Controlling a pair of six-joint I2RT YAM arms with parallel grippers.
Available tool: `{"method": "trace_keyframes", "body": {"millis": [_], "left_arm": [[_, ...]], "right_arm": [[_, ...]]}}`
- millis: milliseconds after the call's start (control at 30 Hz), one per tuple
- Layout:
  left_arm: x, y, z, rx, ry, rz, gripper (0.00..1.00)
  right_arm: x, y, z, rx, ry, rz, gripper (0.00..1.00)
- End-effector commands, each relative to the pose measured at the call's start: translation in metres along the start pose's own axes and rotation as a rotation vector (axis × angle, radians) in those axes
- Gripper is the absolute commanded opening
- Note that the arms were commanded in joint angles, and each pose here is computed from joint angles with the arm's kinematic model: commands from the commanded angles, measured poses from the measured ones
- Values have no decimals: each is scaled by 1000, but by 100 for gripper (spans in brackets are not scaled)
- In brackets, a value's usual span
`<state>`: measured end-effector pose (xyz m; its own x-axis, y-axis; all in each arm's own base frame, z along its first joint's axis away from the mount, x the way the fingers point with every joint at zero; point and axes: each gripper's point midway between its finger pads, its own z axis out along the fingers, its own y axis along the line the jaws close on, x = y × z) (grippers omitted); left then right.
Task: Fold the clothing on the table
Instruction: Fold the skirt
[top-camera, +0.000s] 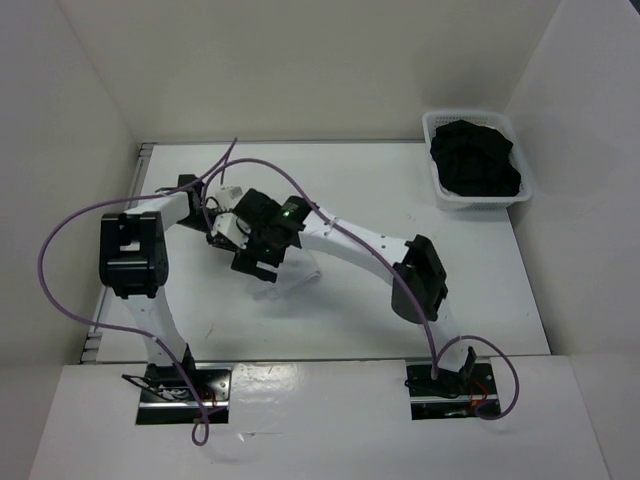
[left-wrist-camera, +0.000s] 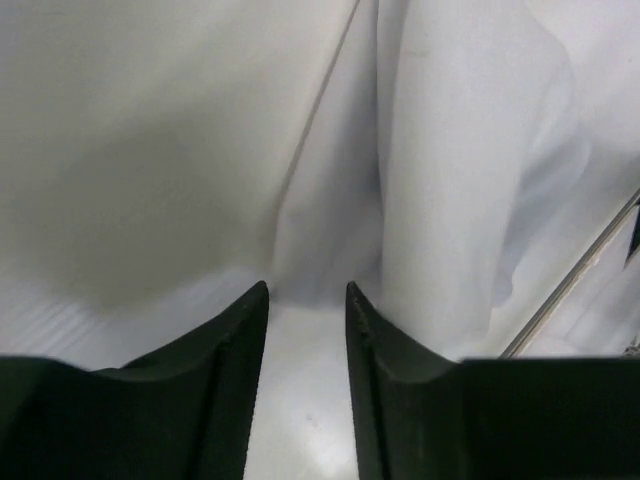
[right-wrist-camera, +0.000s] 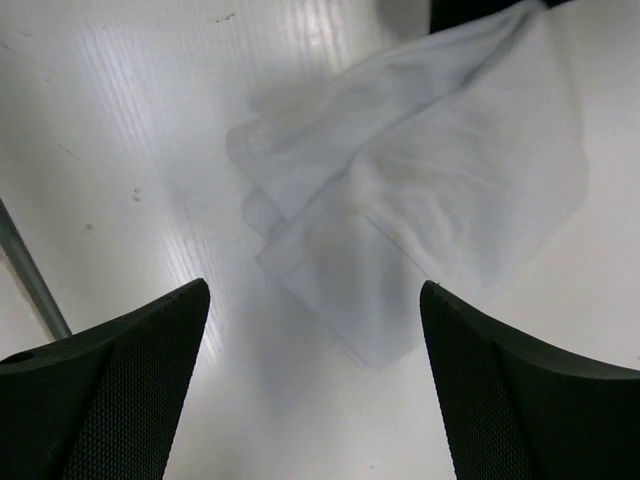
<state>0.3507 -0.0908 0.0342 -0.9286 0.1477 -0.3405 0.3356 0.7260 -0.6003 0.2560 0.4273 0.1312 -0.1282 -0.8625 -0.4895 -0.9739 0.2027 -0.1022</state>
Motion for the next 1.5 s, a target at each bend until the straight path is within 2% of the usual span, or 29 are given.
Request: {"method": "trace_keyframes", "body": {"millis": [0,100,133,167,233,267,367,467,600,800,1033,1267,1467], "left_arm": [[-19,-4,-51,-71,-105,34,47],[-24,4,-95,-170,-180,29,66],[-25,7,-107,-204,-205,30,76],[-25,7,-127,-262,-237,37,79],[-24,13,-154,-338,-286,25,85],[-27,5,-169,-384,-320,66,86],[-31,-20,-182,-372,-382,130,90],[-38,-50,-159,-268,-363,209,90],[-41,-75,-112,-188,-261,278,87],[-54,-90,-70,-328,-208,434,87],[-54,-111,-18,-366,-121,544,86],[-29,-89,27,-387,-22,530,86],[6,-58,46,-424,87,485,84]], "right_arm": [[-8,-45,-75,71,-121,51,90],[23,-74,-87,104,-100,126,91],[26,-81,-101,131,-129,139,91],[45,-84,-96,138,-96,162,91],[61,-104,-112,204,-112,192,92],[78,-106,-108,212,-78,212,92],[112,-119,-114,257,-51,269,94],[142,-130,-120,277,-34,334,94],[187,-133,-126,295,17,439,94],[229,-127,-140,329,41,541,94],[252,-135,-165,376,8,654,94],[270,-133,-178,397,-16,707,94],[275,-133,-181,407,-16,732,94]]}}
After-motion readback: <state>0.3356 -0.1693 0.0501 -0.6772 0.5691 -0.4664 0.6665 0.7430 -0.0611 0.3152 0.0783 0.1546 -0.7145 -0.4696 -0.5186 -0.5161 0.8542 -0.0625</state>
